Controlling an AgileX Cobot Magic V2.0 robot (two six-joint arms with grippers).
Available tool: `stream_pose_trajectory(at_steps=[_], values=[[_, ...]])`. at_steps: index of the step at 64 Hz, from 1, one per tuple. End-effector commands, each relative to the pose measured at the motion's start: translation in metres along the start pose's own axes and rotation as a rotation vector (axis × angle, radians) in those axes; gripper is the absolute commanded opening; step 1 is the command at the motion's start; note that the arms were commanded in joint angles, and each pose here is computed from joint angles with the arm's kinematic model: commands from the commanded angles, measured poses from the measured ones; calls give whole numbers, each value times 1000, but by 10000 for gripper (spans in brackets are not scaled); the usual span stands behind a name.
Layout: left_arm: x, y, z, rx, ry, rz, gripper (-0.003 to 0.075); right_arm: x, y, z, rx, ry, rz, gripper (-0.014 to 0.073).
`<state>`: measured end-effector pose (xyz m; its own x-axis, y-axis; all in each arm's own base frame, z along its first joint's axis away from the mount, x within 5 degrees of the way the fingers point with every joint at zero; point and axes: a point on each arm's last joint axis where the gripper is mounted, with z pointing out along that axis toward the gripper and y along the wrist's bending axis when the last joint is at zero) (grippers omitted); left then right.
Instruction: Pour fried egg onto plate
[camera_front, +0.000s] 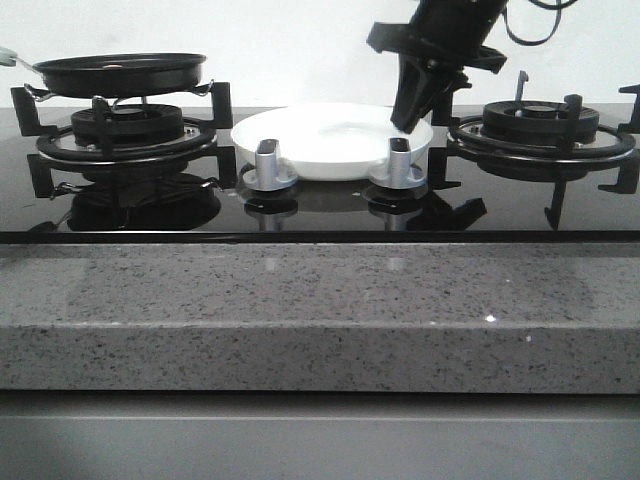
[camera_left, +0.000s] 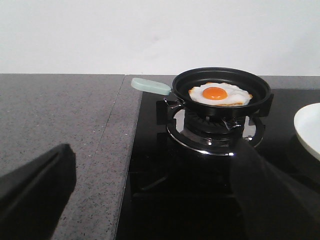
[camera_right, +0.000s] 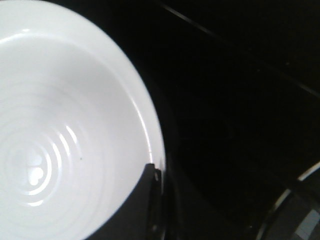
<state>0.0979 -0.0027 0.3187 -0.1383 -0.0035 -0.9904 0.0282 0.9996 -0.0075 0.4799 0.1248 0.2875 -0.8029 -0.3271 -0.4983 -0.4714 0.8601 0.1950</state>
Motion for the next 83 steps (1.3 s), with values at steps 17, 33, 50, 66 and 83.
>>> stream_pose_trajectory(at_steps=[17, 33, 50, 66, 83], values=[[-19, 1, -1, -7, -110, -10, 618, -11, 32, -100, -9, -123, 33, -58], [-19, 1, -1, -7, -110, -10, 618, -10, 42, -122, -35, -163, 44, -58], [-19, 1, -1, -7, -110, -10, 618, 13, 58, -131, -80, -124, 11, -58], [-19, 1, -1, -7, -110, -10, 618, 56, 66, -118, -76, -142, 45, -58], [-19, 1, -1, -7, -110, -10, 618, 84, 67, -107, -91, -132, 78, -58]])
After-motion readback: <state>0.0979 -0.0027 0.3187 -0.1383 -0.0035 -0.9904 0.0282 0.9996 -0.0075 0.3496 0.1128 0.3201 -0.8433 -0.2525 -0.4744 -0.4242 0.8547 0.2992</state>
